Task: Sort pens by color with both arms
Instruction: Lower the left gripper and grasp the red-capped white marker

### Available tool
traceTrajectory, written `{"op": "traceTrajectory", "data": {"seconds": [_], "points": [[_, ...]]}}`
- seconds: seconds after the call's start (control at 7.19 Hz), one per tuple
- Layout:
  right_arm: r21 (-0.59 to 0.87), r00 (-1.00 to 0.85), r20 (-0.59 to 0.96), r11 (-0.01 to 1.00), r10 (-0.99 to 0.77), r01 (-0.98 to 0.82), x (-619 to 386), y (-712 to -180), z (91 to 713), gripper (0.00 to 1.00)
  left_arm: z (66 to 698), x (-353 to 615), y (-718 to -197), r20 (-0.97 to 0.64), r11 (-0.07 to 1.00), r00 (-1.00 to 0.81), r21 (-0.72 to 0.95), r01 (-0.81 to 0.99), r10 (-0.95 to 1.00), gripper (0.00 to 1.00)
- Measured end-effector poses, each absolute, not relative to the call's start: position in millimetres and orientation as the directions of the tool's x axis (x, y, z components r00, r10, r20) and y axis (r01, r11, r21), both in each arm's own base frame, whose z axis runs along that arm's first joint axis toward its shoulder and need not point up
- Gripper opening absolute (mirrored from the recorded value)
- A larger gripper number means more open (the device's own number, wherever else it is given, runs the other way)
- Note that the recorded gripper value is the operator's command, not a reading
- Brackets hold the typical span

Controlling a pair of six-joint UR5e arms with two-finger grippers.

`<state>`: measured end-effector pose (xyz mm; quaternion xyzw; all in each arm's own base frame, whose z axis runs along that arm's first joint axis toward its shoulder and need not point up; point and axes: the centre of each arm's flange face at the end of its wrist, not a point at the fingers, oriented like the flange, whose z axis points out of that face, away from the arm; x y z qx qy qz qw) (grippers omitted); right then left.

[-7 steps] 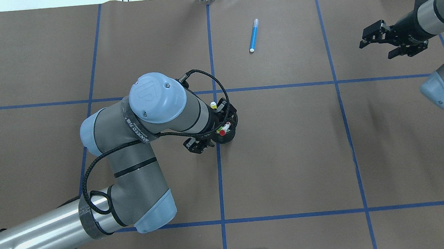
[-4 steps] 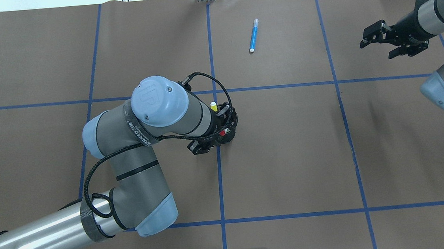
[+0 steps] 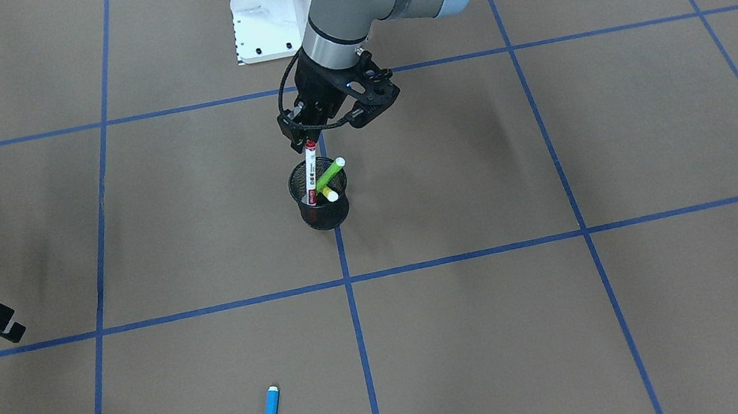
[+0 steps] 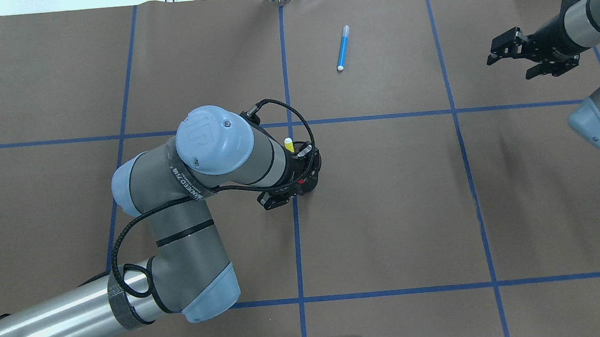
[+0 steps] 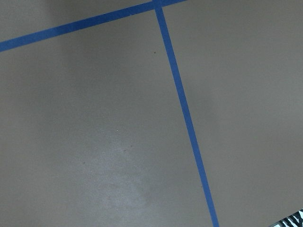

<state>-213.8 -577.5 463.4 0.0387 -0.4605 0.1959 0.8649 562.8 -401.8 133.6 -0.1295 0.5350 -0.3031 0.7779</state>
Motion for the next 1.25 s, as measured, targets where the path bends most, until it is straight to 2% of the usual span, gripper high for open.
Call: {"op": "traceTrajectory", "data": {"seconds": [0.14,0.83,0.97,1.11,1.25], "points": [[-0.112,0.500,0.811,0.920,0.304,-0.376,-213.7,-577.6,463.6,1.00,132.7,562.0,-401.8,-0.755,0.783,0.242,-0.525,0.333,-0.609,0.48],[-0.105,0.504,0.807,0.915,0.308,-0.390,-212.8,-579.0,464.4,1.00,135.2,560.5,-407.5,-0.766,0.781,0.224,-0.508,0.364,-0.603,0.47],[-0.103,0.506,0.806,0.914,0.308,-0.393,-212.5,-579.3,464.6,1.00,136.5,560.3,-408.2,-0.766,0.781,0.225,-0.507,0.366,-0.603,0.41],[-0.101,0.506,0.806,0.913,0.308,-0.395,-212.4,-579.4,464.5,1.00,137.5,560.4,-408.5,-0.765,0.780,0.227,-0.506,0.367,-0.603,0.01],[-0.101,0.506,0.805,0.913,0.309,-0.396,-212.3,-579.5,464.6,1.00,137.8,560.2,-408.8,-0.764,0.779,0.226,-0.507,0.368,-0.604,0.00]]}}
